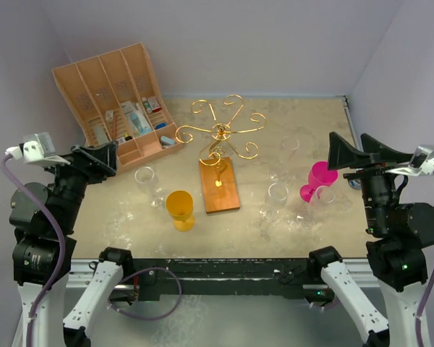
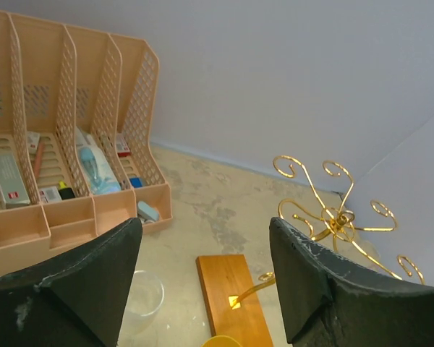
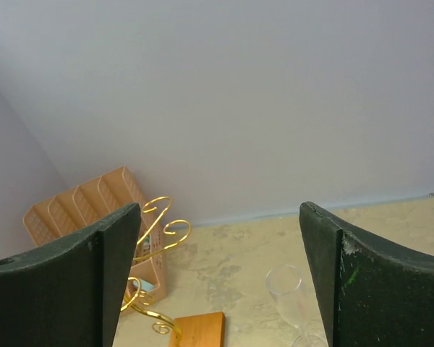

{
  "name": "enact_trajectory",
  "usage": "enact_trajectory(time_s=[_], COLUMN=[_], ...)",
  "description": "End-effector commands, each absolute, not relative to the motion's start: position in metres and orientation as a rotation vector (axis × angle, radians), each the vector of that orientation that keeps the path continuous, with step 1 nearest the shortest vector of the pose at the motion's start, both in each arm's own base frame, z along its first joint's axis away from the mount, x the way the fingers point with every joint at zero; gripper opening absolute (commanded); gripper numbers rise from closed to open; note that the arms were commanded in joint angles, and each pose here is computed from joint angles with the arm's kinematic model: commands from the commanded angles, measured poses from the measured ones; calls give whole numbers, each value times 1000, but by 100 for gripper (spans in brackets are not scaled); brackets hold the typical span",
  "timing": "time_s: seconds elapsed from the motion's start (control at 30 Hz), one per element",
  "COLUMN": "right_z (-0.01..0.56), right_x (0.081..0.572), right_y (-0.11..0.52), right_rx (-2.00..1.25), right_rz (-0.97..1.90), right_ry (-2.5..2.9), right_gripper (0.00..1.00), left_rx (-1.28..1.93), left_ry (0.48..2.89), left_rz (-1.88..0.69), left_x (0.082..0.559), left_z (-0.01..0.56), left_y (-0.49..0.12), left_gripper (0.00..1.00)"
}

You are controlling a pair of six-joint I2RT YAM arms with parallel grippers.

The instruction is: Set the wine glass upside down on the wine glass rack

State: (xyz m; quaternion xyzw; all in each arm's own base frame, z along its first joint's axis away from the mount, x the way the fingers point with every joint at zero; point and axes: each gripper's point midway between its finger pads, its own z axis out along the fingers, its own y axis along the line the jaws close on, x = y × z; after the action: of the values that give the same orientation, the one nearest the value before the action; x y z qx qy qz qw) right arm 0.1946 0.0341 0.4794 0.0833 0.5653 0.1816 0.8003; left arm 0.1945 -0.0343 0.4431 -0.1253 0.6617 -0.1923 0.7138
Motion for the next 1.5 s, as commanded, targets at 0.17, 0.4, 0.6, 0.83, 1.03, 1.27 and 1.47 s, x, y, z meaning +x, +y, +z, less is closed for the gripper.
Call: enact_trajectory(time_s=[0.17,0.4,0.6,0.83,1.03,1.27,1.47], right_z=[481,461,409,365,318,290,273], right_x=[188,202,227,261,295,330,360], right_y=[38,35,36,33,55,78,83], right_rx=[183,222,247,228,139,56,34], right_rz=[449,404,335,191,251,329,301], right_ry=[1220,1372,1641,1918,2039,2106,2159], right_gripper=[98,96,86,83,63,54,52], left_rx=[-348,-403,-442,-523,-434,-387,-391], left_ry=[1461,1477,1554,1475,1517,1570,1590], left_rz=[-551,-631,-635,-743,-777,-790,-734], left_x=[199,205,216,222,216,206,204], left_z=[427,411,406,462,459,432,423], left_y=[-44,-51,-54,-58,-71,-78,-71], left_gripper=[71,71,69,68,68,69,69])
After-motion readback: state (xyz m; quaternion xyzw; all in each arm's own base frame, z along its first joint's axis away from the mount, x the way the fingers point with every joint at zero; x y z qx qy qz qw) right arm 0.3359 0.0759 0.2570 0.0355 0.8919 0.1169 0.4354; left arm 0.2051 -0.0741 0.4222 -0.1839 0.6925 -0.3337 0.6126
